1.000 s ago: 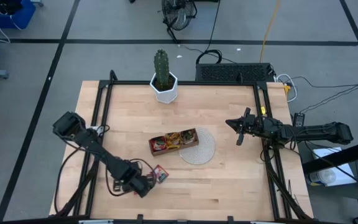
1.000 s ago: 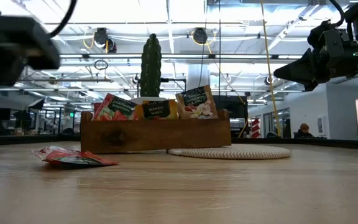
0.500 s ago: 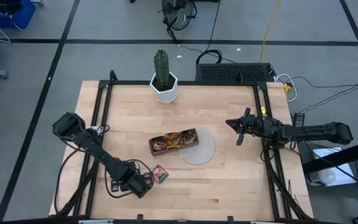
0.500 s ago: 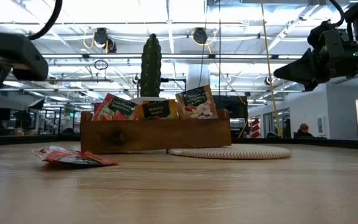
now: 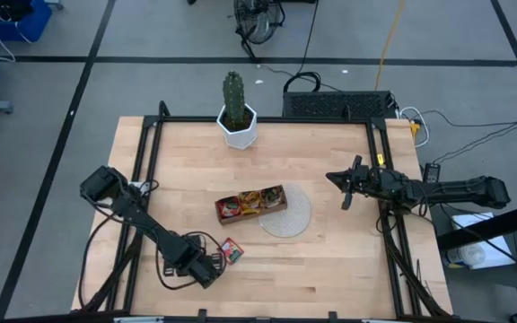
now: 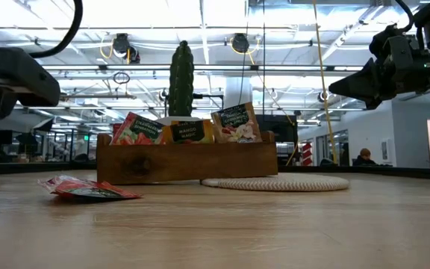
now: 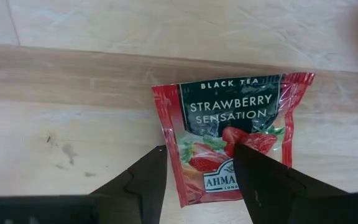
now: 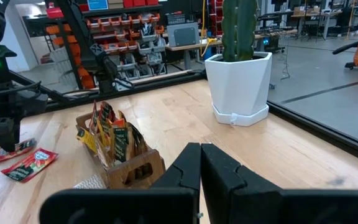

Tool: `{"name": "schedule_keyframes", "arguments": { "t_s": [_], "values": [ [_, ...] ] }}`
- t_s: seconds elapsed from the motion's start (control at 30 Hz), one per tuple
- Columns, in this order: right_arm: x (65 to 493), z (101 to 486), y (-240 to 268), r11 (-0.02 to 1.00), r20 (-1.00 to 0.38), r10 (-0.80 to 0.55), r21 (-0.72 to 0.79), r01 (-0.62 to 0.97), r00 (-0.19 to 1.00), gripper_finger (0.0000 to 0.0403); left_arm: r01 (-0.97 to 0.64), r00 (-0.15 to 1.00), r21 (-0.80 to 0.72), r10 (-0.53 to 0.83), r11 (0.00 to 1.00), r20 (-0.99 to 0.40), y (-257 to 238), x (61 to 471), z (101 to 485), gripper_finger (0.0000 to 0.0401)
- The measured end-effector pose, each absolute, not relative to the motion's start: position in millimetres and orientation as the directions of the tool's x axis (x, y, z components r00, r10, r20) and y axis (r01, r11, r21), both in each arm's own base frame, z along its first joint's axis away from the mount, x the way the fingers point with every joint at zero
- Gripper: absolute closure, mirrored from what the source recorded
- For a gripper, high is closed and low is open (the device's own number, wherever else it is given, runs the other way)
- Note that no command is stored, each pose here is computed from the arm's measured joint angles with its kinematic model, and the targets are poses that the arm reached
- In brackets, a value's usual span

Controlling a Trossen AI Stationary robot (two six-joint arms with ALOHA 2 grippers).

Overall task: Pick & Place Tea
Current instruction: Put the red tea bag into the left section of the wooden organizer

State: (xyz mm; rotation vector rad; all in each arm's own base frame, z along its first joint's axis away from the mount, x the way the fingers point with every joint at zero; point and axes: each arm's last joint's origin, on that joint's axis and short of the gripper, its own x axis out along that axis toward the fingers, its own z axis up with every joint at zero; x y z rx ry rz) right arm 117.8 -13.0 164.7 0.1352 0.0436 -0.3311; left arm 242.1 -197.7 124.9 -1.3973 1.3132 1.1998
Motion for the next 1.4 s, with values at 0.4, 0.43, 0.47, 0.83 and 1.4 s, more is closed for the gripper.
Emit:
{"name": "schedule_keyframes", "arguments": {
  "t_s": [0.4, 0.43, 0.47, 0.83, 1.4],
  "values": [
    [117.7, 164.7, -13.1, 0.937, -0.065, -0.321, 0.125, 0.327, 0.945, 0.0403, -0.997, -0.011, 0.023, -0.167, -0.074, -0.986, -197.8, 241.1, 124.0, 0.0268],
    [117.8, 164.6, -13.0, 0.937, -0.065, -0.321, 0.125, 0.327, 0.945, 0.0403, -0.997, -0.009, 0.022, -0.168, -0.071, -0.986, -197.9, 241.2, 124.0, 0.0287],
    [117.8, 164.6, -13.1, 0.937, -0.065, -0.321, 0.125, 0.327, 0.945, 0.0403, -0.998, -0.007, 0.018, -0.169, -0.065, -0.986, -198.0, 241.4, 124.0, 0.0306],
    [117.8, 164.6, -13.1, 0.937, -0.065, -0.321, 0.125, 0.327, 0.945, 0.0403, -0.98, 0.082, -0.106, -0.142, 0.166, -0.986, -190.8, 241.4, 141.2, 0.0395],
    [117.8, 164.6, -13.1, 0.937, -0.065, -0.321, 0.125, 0.327, 0.945, 0.0403, -0.883, 0.414, -0.138, 0.605, 0.45, -0.68, -128.4, 259.9, 205.0, 0.04]
  ]
}}
